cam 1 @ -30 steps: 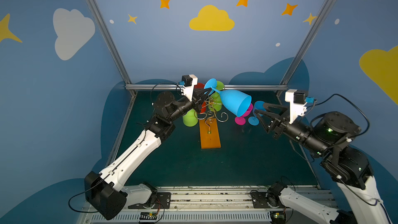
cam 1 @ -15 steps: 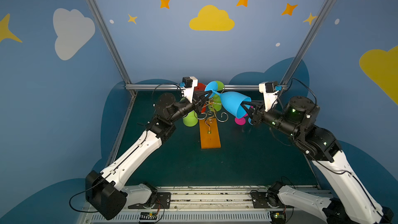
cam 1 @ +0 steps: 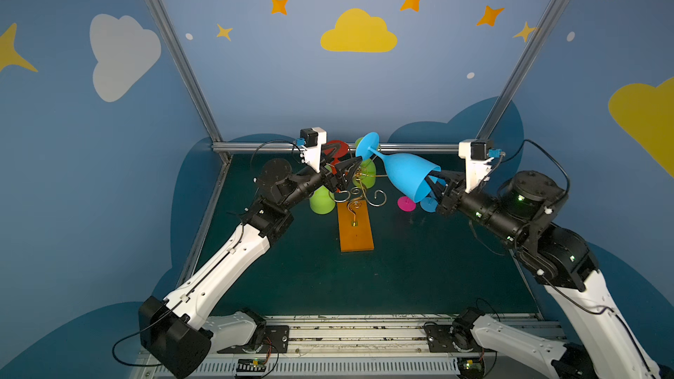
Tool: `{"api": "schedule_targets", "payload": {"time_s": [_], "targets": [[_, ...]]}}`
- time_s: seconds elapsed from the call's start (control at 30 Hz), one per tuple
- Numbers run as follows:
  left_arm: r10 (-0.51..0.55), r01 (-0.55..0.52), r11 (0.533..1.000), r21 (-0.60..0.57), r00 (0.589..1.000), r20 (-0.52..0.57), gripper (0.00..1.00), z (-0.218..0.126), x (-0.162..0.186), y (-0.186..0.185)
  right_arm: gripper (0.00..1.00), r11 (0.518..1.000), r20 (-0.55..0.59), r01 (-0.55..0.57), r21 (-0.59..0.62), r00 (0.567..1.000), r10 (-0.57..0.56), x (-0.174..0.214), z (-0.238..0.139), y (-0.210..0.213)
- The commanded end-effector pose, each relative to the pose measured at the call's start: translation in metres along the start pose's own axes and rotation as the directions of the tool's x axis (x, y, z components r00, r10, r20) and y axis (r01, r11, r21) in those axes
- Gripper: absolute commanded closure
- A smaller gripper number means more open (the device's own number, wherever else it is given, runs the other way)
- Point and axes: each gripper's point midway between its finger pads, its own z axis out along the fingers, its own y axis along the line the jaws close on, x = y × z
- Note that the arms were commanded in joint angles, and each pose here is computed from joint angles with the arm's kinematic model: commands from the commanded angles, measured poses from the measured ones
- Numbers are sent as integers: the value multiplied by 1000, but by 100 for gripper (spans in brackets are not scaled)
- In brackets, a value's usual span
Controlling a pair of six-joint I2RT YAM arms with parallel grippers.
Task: Take the wine glass off the wine glass rack
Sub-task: 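Withdraw the open left gripper while the right gripper carries the glass toward the others, then lower the blue glass upright beside the other blue glass with the right gripper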
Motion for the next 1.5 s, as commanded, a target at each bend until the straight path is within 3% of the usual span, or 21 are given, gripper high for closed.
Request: {"api": "schedule_targets", "payload": {"time_s": [0.0,0.3,0.43,0.73,0.93,1.1,1.47], "targets": [[-25,38,987,-159,996,83,9,-23,-26,37,100,990,35,34,135,999,-39,-10,-40,-22],[6,63,913,-403,985,170,1,-91,-44,97,100,921,-146,64,385,989,-8,52,-99,-72],[5,78,873,-482,986,167,0,-117,-35,125,100,874,-278,104,474,960,37,91,-117,-92],[-47,153,798,-583,980,192,0,-144,-5,167,100,815,-480,218,538,874,83,140,-99,-114],[-52,151,784,-602,982,180,0,-148,7,171,100,818,-612,235,525,772,172,174,-72,-128],[-41,135,780,-611,985,165,0,-152,10,170,100,826,-620,165,539,741,257,190,-56,-151],[-59,132,771,-623,989,137,0,-155,22,172,100,701,-543,84,708,700,465,202,-55,-242]]}}
